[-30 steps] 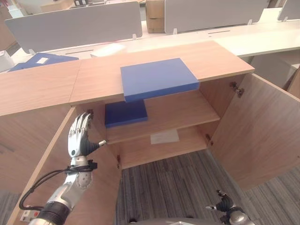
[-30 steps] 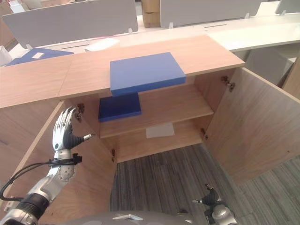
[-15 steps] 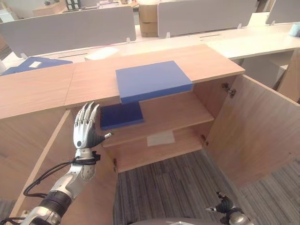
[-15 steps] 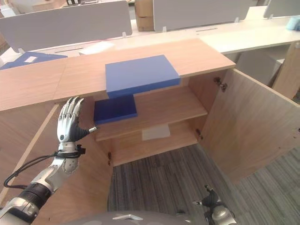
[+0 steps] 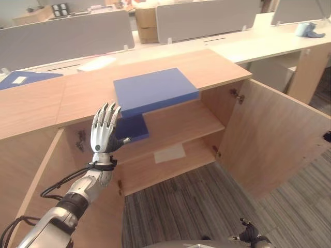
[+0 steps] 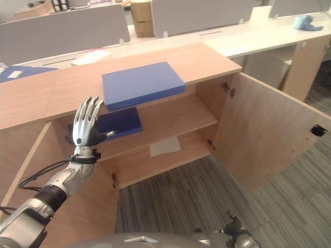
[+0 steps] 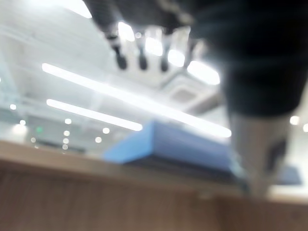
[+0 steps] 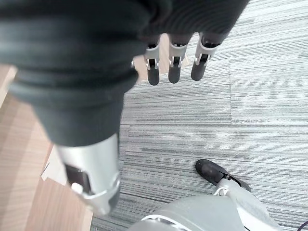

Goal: Put the empty folder in the office cabinet

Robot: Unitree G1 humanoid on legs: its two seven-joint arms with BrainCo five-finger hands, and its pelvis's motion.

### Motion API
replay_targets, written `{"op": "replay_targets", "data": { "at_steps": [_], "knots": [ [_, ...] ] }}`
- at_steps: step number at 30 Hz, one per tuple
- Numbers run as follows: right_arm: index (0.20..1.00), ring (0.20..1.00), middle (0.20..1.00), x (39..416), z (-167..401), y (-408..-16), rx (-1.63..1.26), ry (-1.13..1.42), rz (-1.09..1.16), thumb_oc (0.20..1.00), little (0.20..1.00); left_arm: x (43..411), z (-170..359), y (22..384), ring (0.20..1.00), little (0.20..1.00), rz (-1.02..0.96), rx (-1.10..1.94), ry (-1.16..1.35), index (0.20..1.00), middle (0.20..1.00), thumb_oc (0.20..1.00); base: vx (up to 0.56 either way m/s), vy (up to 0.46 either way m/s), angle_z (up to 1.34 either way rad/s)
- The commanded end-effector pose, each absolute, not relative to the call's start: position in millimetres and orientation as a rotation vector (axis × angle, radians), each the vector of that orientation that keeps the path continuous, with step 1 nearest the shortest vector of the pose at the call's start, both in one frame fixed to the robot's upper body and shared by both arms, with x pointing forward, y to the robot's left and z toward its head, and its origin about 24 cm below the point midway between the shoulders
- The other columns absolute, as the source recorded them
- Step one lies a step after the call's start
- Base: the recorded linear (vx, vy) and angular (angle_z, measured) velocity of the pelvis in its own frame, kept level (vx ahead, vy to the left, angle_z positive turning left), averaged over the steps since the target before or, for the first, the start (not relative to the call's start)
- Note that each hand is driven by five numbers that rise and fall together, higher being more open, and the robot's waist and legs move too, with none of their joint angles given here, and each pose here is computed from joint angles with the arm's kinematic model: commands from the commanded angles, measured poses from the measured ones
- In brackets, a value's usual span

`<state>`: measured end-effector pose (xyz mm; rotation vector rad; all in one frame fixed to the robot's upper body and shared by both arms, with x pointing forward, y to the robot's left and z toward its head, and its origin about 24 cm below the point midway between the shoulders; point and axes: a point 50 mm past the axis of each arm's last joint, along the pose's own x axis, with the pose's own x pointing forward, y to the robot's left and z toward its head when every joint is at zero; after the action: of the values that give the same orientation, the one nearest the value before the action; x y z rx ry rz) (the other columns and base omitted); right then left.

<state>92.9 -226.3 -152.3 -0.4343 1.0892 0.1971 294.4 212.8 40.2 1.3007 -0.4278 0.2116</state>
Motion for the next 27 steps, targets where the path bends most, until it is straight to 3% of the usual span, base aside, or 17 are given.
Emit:
{"op": "replay_targets", "data": {
  "at_steps": [1,16,27],
  "knots": [
    [1.0,1.0,1.0,125,-142,-229,-0.486,0.978,0.184,1.0,1.0,317,71,220,1.0,1.0,0.299,1.357,-0.532,1.0,1.0,1.0,0.05,0.038,-0.19],
    [1.0,1.0,1.0,116,-140,-242,-0.51,0.971,0.154,1.0,1.0,334,72,240,1.0,1.0,0.327,1.449,-0.43,1.0,1.0,1.0,0.05,0.038,-0.12],
    [1.0,1.0,1.0,122,-135,-250,-0.529,0.936,0.144,1.0,1.0,351,103,250,1.0,1.0,0.425,1.469,-0.449,1.0,1.0,1.0,0.05,0.047,-0.07]
  ]
}}
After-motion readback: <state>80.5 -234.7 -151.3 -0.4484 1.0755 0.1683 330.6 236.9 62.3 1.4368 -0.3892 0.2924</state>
